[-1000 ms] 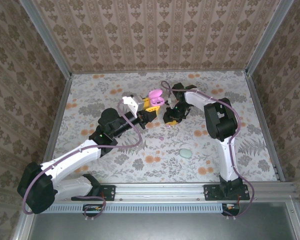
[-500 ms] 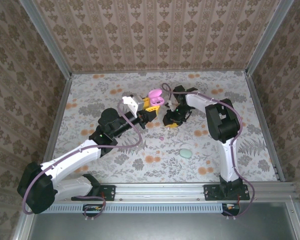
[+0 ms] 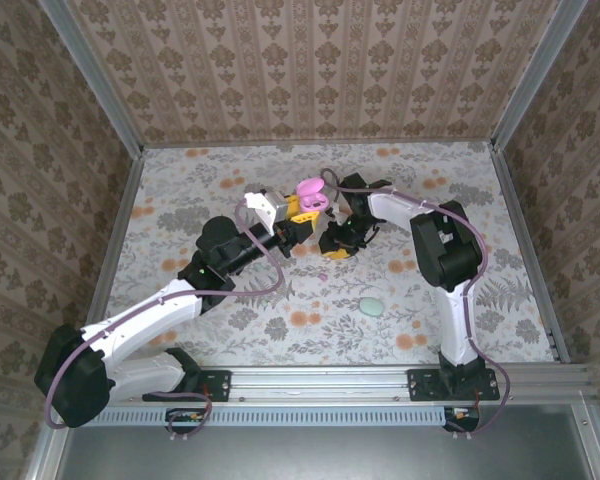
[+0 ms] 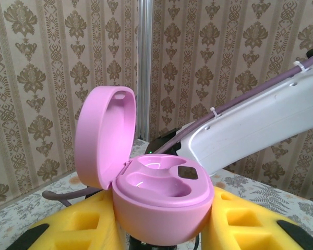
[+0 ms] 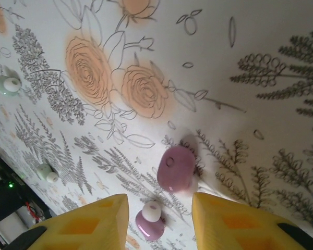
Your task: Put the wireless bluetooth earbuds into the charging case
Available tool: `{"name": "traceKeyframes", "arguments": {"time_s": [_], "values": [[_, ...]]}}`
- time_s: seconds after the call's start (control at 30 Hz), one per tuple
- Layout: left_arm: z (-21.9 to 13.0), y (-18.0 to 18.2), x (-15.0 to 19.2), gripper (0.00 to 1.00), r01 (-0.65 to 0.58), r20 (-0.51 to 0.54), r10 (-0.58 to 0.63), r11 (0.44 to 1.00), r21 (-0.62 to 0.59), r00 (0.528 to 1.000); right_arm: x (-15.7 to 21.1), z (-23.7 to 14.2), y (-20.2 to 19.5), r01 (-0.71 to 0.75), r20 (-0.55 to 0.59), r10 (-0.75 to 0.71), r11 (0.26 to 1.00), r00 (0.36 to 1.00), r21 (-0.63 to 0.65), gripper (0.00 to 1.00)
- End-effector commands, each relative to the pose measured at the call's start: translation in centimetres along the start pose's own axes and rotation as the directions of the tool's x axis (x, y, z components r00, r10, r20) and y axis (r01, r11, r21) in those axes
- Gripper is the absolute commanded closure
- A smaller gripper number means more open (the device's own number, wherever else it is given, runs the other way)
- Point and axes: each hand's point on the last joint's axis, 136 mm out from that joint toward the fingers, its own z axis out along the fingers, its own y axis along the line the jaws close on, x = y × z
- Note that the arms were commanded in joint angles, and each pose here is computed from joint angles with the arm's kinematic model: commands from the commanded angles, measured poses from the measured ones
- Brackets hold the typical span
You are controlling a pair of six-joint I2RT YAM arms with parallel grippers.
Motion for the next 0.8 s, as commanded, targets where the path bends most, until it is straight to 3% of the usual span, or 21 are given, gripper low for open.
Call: {"name": "traceKeyframes", "arguments": {"time_s": [0.0, 0.23, 0.53, 0.77], "values": [[0.2, -0.4, -2.1, 0.66, -0.005, 0.051, 0.005, 1.0, 0.007, 0.999, 0.1, -1.8, 1.6, -0.005, 0.04, 0.006, 1.0, 0.999, -0.021, 0.61], [0.3, -0.4, -2.1, 0.66, -0.005, 0.051, 0.005, 1.0, 0.008, 0.999, -0.2, -2.5, -0.2, 0.079, 0.037, -0.085, 0.986, 0.996, 0.146, 0.6], [-1.1, 0.3, -2.8, 0.67, -0.032, 0.08, 0.037, 0.998, -0.057, 0.996, -0.2, -0.4, 1.4, 0.065, 0.026, -0.068, 0.993, 0.997, 0.101, 0.63], [-2.3, 0.3, -3.2, 0.66, -0.056, 0.069, 0.061, 0.995, -0.077, 0.996, -0.9, 0.8, 1.4, 0.034, 0.049, -0.043, 0.984, 0.998, 0.176, 0.62]]}}
